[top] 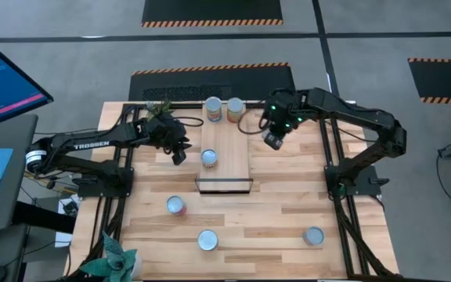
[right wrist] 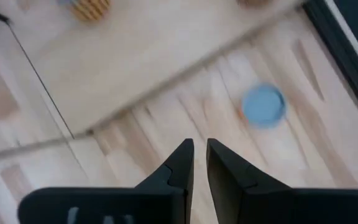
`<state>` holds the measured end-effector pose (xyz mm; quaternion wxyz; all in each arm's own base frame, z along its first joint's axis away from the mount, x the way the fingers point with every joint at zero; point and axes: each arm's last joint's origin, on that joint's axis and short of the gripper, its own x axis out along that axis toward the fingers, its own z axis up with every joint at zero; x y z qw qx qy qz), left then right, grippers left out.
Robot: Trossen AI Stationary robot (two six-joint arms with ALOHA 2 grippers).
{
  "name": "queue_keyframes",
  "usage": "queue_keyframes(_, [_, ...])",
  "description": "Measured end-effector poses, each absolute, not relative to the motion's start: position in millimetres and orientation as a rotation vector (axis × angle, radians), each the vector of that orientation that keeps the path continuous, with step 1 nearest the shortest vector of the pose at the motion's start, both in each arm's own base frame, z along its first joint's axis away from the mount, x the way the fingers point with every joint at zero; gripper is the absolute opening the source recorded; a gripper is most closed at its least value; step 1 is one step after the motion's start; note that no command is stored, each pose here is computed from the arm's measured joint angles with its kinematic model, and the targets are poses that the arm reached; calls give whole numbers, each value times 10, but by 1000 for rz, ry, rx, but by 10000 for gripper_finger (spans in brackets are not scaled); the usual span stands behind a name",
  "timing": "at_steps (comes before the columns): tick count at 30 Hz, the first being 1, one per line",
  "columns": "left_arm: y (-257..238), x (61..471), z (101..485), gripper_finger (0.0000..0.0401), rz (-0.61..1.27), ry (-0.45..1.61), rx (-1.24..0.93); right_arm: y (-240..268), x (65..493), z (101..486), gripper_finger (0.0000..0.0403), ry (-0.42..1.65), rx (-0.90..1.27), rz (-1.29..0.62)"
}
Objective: Pick and place cans onto a shelf
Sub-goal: Put the canned pears on the shelf
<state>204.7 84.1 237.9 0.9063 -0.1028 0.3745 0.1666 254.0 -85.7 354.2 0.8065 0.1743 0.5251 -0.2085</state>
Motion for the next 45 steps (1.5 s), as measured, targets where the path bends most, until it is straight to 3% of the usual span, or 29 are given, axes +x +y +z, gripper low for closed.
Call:
queue_keyframes(4, [780,1902,2474,103,348,770,-221,-680,2403,3546,69,1121,352,-459])
queue_keyframes(11, [675,1650,2730,103,356,639,-207,-385,2023,3354,69,908,374,-600])
queue_keyframes(22, [499,1735,2728,103,203,633,-457,-89,1719,2332,69,633,600,-527])
queue_keyframes(26, [303,1697,2973,103,172,706,-488,-61,1678,2141,69,659,602,-520])
queue_keyframes(34, [-139,1781,3377,103,268,880,-553,-142,1659,2120,69,694,477,-517])
queue_keyframes(39, [-268,1988,3379,103,404,914,-378,-212,1652,2122,69,696,443,-536])
queue_keyframes(45, [-330,2014,3078,103,424,1286,-380,-239,1637,2120,69,724,429,-492])
